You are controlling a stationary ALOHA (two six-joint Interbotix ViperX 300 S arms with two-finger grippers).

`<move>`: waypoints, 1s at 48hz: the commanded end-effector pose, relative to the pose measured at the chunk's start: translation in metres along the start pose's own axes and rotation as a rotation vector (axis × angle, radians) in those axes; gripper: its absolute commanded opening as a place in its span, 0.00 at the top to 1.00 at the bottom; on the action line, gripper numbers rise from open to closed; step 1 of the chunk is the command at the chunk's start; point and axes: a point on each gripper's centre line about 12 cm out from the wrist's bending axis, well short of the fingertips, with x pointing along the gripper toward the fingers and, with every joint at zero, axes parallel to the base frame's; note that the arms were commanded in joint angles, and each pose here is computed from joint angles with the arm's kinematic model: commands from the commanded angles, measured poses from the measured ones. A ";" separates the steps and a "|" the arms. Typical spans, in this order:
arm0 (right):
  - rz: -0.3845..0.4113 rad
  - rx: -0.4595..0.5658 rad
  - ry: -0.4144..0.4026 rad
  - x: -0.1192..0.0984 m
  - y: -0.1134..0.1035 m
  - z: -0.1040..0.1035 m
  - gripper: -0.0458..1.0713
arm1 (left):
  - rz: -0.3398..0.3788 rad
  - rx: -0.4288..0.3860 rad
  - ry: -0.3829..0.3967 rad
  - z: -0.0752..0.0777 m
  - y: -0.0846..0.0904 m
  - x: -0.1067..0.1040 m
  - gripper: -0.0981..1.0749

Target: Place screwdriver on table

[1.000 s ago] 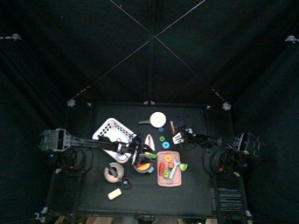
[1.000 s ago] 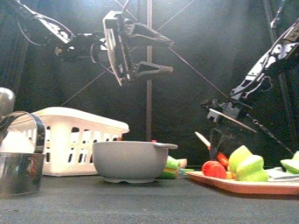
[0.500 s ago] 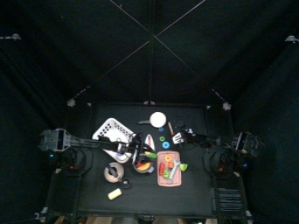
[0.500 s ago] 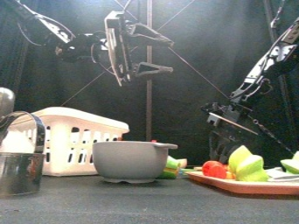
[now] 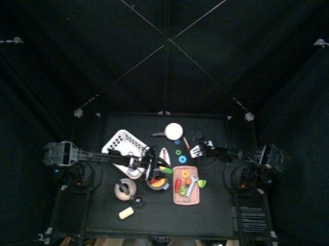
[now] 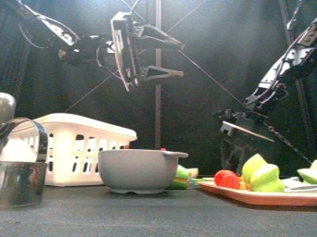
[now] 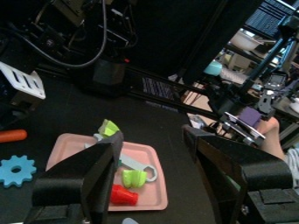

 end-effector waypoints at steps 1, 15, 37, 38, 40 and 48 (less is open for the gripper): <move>0.017 0.004 -0.028 -0.004 0.004 0.010 0.16 | -0.012 0.009 -0.033 0.011 -0.003 0.002 0.13; 0.017 0.004 -0.028 -0.004 0.004 0.010 0.16 | -0.011 0.009 -0.034 0.011 -0.002 0.001 0.13; 0.017 0.002 -0.029 -0.004 0.004 0.010 0.16 | -0.009 0.003 -0.029 0.009 -0.002 0.001 0.13; 0.017 0.002 -0.029 -0.004 0.004 0.010 0.16 | -0.007 0.000 -0.029 0.009 -0.002 0.001 0.13; 0.016 0.002 -0.027 -0.004 0.004 0.009 0.16 | -0.004 -0.005 -0.029 0.008 -0.001 0.000 0.13; 0.019 -0.002 -0.036 -0.006 0.005 0.011 0.16 | 0.014 -0.032 -0.035 0.007 0.003 0.001 0.13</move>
